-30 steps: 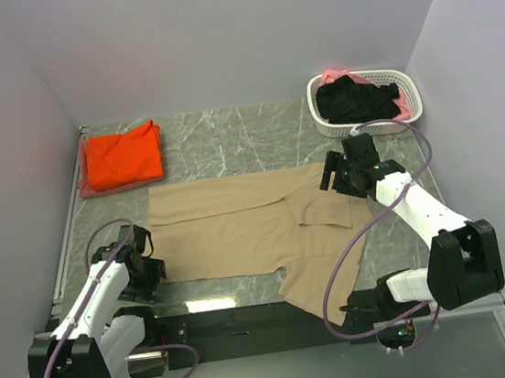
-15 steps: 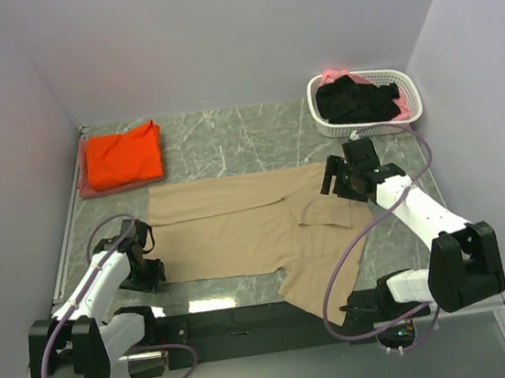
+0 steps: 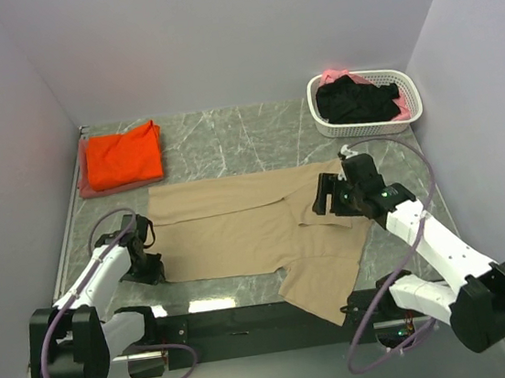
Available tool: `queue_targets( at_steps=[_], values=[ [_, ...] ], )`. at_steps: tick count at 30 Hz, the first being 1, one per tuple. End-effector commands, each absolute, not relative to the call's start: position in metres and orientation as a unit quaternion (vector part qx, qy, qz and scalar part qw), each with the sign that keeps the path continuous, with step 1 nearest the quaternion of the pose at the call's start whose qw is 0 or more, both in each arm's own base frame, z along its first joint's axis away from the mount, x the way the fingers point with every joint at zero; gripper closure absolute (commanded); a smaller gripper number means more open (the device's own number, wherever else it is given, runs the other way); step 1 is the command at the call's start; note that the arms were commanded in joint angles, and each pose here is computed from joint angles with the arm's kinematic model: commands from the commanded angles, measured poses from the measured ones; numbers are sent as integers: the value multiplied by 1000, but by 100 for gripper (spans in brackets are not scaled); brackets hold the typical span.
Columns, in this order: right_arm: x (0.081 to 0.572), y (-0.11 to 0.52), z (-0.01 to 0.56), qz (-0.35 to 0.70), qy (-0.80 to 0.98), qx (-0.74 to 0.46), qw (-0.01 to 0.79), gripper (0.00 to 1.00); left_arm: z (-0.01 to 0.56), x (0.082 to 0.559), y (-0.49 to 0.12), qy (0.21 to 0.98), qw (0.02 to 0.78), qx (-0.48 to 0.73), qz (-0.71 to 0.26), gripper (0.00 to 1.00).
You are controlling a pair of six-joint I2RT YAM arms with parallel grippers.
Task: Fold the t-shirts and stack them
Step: Fold the tshirt
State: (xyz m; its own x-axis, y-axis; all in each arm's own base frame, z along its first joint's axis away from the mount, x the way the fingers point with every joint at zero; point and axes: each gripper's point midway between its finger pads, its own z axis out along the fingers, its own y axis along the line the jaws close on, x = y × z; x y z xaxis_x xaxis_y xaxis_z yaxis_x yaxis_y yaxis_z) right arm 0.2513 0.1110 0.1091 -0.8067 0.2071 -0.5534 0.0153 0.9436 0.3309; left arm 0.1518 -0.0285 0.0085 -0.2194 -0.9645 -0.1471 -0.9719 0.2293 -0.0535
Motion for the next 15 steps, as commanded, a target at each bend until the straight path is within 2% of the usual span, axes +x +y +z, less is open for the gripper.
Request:
queue_targets(
  at_steps=[1, 6, 15],
  values=[
    [231, 127, 116, 172, 938, 14, 300, 18, -6, 186, -16, 774, 149, -615, 15, 99],
    [198, 150, 104, 171, 949, -40, 261, 19, -5, 185, -16, 780, 146, -608, 15, 100],
    [107, 206, 72, 145, 953, -216, 153, 20, 14, 188, -13, 774, 183, -606, -5, 99]
  ],
)
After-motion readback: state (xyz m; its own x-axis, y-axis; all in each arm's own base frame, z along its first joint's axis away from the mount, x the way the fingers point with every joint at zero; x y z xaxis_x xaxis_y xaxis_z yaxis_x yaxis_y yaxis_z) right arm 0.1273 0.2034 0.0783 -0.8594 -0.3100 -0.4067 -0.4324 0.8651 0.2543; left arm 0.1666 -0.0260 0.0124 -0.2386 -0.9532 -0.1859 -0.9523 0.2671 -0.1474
